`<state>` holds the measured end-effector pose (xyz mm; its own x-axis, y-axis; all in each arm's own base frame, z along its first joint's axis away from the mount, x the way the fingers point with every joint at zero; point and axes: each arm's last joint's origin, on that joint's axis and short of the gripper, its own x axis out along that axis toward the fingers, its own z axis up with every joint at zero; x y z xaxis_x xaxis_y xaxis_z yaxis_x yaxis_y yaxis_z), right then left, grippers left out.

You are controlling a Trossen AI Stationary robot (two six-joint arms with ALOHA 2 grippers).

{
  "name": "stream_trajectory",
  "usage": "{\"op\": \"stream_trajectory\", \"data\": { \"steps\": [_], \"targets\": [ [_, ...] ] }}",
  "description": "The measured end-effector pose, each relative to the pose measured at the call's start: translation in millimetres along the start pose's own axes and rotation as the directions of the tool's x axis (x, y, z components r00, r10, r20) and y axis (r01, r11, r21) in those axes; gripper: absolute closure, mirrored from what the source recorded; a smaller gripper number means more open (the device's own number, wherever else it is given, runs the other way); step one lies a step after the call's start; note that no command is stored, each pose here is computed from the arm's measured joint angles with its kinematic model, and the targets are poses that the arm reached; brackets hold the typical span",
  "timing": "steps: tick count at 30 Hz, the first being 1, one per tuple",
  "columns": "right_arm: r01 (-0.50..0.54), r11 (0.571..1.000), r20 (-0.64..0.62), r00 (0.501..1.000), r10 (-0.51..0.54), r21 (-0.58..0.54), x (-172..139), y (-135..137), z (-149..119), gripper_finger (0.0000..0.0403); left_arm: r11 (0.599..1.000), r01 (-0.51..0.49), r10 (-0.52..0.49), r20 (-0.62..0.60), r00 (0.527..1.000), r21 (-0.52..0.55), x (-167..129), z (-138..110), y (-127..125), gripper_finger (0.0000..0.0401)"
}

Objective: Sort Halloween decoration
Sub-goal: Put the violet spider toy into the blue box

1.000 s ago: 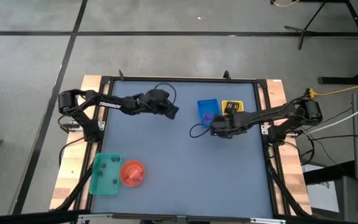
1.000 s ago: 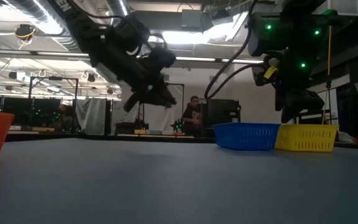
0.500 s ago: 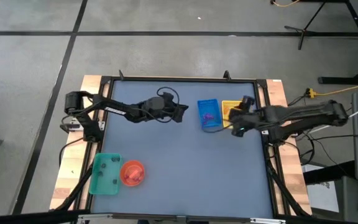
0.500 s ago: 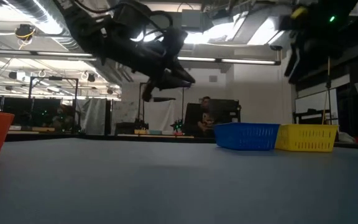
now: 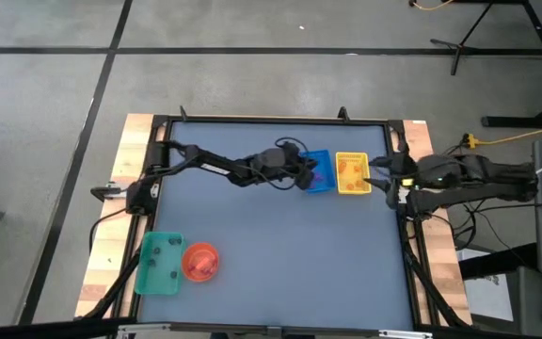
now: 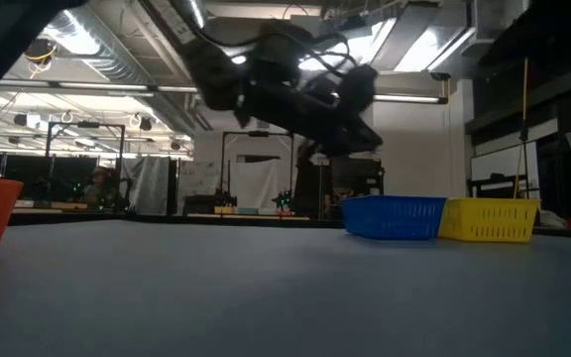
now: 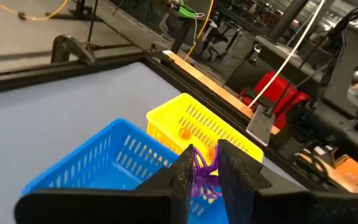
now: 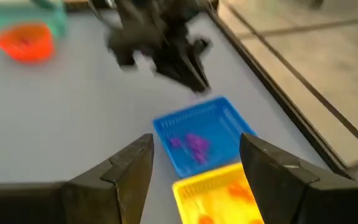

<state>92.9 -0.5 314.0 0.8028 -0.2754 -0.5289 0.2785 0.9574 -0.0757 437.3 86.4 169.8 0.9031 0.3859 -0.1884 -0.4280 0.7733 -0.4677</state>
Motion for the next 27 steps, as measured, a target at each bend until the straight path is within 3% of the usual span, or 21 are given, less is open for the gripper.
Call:
{"op": "stream_trajectory", "data": {
  "steps": [10,16,22,27],
  "targets": [
    [-0.074,0.995,0.329,0.943,0.049,0.061,1,-7,-48,0.0164,0.986,0.006,-0.008,0.012,1.000,0.164,41,-14,-3,0.0348],
    [-0.086,0.994,0.464,0.884,0.047,0.063,12,-5,-68,0.0164,0.983,0.000,0.000,-0.001,1.000,0.183,47,-23,1,0.0347],
    [-0.109,0.994,0.562,0.822,0.088,0.005,29,0,-82,0.0164,0.977,-0.043,0.041,0.014,0.999,0.209,47,-23,4,0.0307],
    [-0.149,0.988,0.565,0.812,0.145,-0.041,40,5,-89,0.0164,0.973,-0.065,0.064,0.014,0.998,0.222,47,-23,5,0.0265]
  ]
}}
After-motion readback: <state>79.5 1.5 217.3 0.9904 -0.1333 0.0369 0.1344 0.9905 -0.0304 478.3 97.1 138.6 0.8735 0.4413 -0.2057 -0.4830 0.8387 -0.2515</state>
